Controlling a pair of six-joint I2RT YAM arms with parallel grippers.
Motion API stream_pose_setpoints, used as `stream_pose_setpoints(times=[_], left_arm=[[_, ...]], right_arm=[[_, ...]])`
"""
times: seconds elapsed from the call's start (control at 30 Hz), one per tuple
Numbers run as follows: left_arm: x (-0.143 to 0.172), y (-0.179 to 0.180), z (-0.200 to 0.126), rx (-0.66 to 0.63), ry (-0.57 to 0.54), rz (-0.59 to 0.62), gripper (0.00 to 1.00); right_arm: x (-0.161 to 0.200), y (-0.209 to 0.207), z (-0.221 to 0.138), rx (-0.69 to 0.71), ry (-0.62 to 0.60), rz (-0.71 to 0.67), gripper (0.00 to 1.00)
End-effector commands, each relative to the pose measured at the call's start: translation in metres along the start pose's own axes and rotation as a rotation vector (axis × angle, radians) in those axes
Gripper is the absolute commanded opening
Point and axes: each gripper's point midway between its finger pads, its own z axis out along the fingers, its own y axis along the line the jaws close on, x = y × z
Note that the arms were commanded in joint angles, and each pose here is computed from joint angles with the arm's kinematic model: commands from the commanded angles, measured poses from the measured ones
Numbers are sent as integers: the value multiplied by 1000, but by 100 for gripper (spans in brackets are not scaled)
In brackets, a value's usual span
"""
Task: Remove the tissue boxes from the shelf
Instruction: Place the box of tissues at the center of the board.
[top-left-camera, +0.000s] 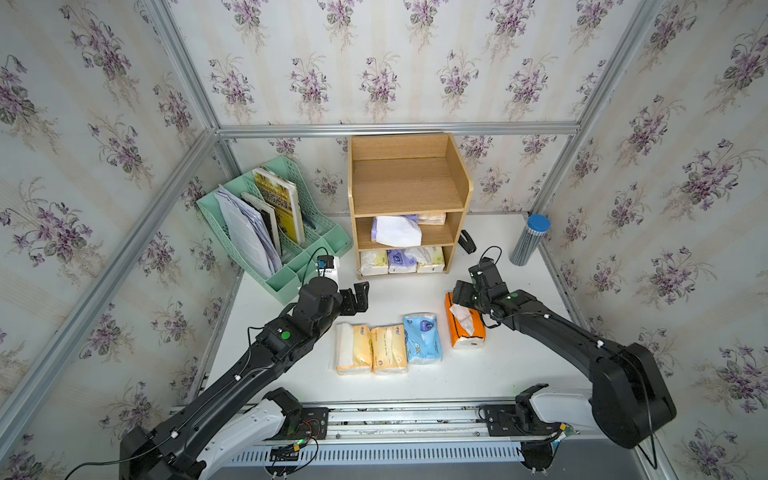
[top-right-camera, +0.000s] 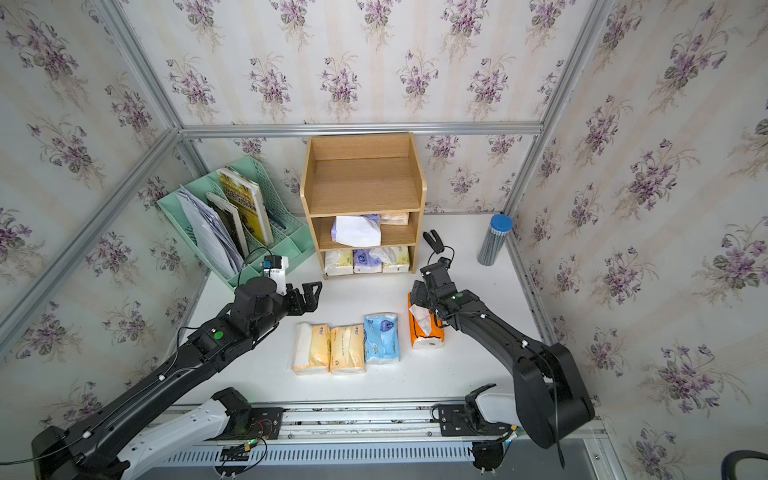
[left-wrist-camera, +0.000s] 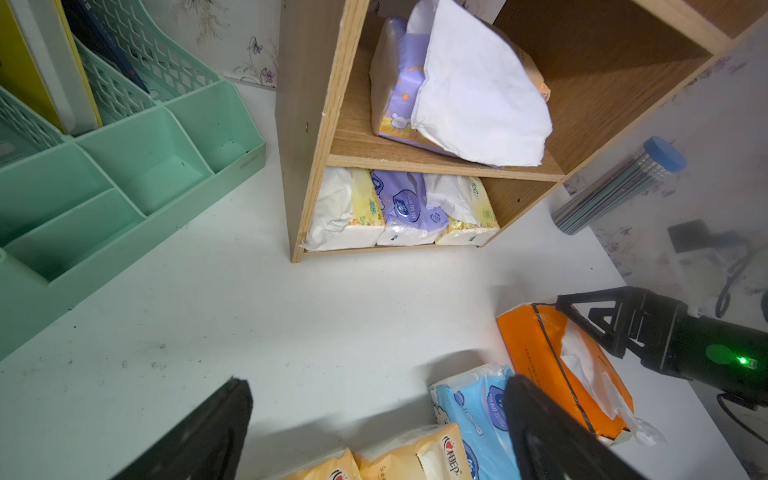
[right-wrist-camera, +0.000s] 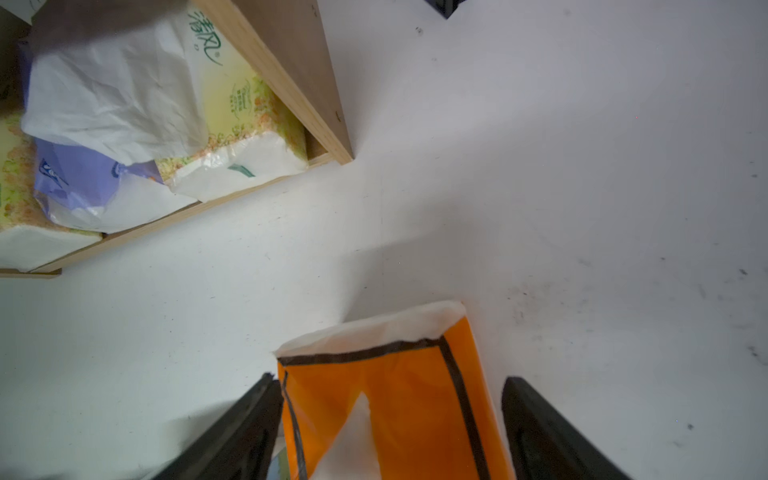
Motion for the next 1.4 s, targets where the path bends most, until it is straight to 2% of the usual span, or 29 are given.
stream_pose_setpoints(times=[0.0,0.2,0.27,0.33,0.47,0.53,0.67,0.73,0.97,1.2,1.37], left_arm=[[7,0,4,17,39,5,99],[7,1,18,26,62,-3,99],[5,0,21,32,65,-1,99],[2,-2,22,40,62,0,99],[-5,-6,26,49,50,6,99],[-10,-8,28,52,46,10,99],[-24,-9,36,53,28,11,99],[-31,-8,42,55,18,-3,99],[-46,-6,60,75,17,-5,99],[-49,-14,73,114,20,58,99],[-48,-17,81,123,42,82,99]], right_arm=[[9,12,10,-72,29,-19,80],[58,-6,4,-72,71,20,72],[68,-11,-5,-73,67,37,73],[69,-14,-15,-84,44,62,77],[37,2,-50,-182,-73,78,81],[11,25,-78,-296,-148,83,80],[-37,77,-134,-584,-293,100,65],[-56,99,-154,-707,-353,119,61],[-96,132,-157,-823,-471,177,54],[-107,160,-152,-848,-525,186,62],[-112,174,-130,-822,-539,214,65]])
